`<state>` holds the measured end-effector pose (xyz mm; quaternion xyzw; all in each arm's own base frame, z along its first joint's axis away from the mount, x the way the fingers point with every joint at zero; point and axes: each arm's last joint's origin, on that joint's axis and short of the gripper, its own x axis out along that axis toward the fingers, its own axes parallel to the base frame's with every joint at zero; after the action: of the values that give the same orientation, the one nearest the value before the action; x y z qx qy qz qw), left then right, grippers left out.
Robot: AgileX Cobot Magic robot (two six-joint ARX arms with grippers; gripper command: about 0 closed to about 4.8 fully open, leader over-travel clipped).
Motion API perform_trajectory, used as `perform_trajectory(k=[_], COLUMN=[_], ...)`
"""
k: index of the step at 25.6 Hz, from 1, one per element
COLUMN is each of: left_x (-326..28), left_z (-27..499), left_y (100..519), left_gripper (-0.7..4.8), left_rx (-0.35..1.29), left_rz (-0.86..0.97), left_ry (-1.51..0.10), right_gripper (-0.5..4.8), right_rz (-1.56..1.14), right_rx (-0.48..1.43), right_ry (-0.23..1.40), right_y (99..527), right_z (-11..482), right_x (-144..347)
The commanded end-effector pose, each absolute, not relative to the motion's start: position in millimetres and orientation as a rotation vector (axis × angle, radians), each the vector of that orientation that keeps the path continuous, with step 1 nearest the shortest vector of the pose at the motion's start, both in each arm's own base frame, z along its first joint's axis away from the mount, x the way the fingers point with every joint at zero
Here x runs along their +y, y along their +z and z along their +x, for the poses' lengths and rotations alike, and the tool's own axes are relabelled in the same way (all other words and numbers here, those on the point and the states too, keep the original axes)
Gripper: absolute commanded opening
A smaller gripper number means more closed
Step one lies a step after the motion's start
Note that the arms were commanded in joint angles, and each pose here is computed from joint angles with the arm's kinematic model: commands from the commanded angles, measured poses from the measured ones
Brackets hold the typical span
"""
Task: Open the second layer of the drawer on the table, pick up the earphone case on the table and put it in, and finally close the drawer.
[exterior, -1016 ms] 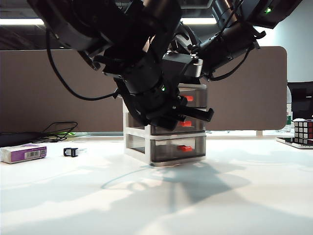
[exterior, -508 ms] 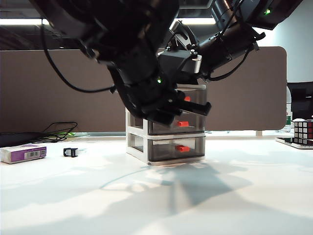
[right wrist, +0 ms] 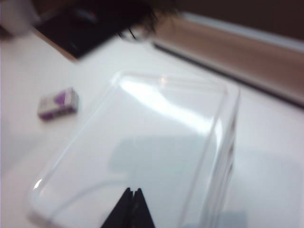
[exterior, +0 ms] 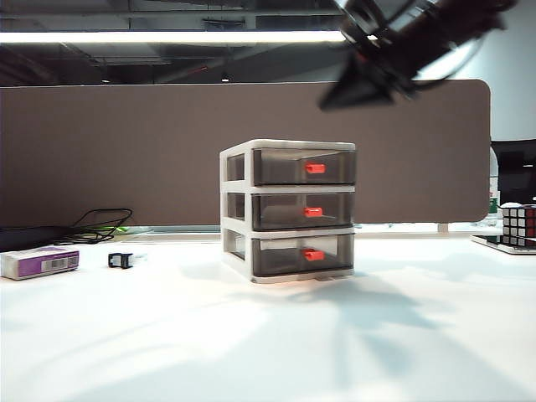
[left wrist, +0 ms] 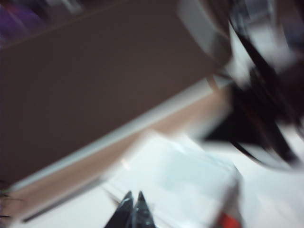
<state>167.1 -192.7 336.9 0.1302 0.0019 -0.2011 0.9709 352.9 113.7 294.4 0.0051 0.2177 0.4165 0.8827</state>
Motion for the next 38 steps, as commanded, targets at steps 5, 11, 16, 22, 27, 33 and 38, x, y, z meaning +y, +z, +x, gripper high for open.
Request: perform_trajectory(k=[5, 11, 16, 22, 27, 33, 38], left_x=[-122.6, -94.5, -79.9, -81.6, -84.7, -84.8, -84.8], left_z=[120.1, 95.3, 84.6, 84.4, 84.3, 84.1, 83.9], left_y=[302.1, 280.0, 250.5, 221.2, 204.9, 195.7, 183.8], left_gripper=[-0.06, -0.06, -0.06, -0.06, -0.06, -0.06, -0.06], left_rx=[0.035, 0.028, 0.045, 0.011, 0.013, 0.033, 0.052], left_rz=[0.195, 0.183, 0.127, 0.091, 0.092, 0.096, 0.099], left_ry=[-0.347, -0.282, -0.259, -0.311, -0.393, -0.402, -0.407], right_gripper=[-0.05, -0.05, -0.05, -0.05, -0.05, -0.05, -0.05], right_rz=[-0.034, -0.039, -0.005, 0.017, 0.058, 0.104, 0.113], right_rx=[0.272, 0.236, 0.180, 0.123, 0.079, 0.037, 0.045], right_ry=[0.910, 0.845, 0.726, 0.606, 0.565, 0.530, 0.515], right_y=[344.3, 336.2, 303.5, 267.7, 241.6, 219.8, 198.4], right_z=[283.2, 236.0, 178.3, 131.6, 109.8, 94.0, 86.0], right_x=[97.4, 83.2, 66.2, 50.1, 42.2, 36.2, 33.3])
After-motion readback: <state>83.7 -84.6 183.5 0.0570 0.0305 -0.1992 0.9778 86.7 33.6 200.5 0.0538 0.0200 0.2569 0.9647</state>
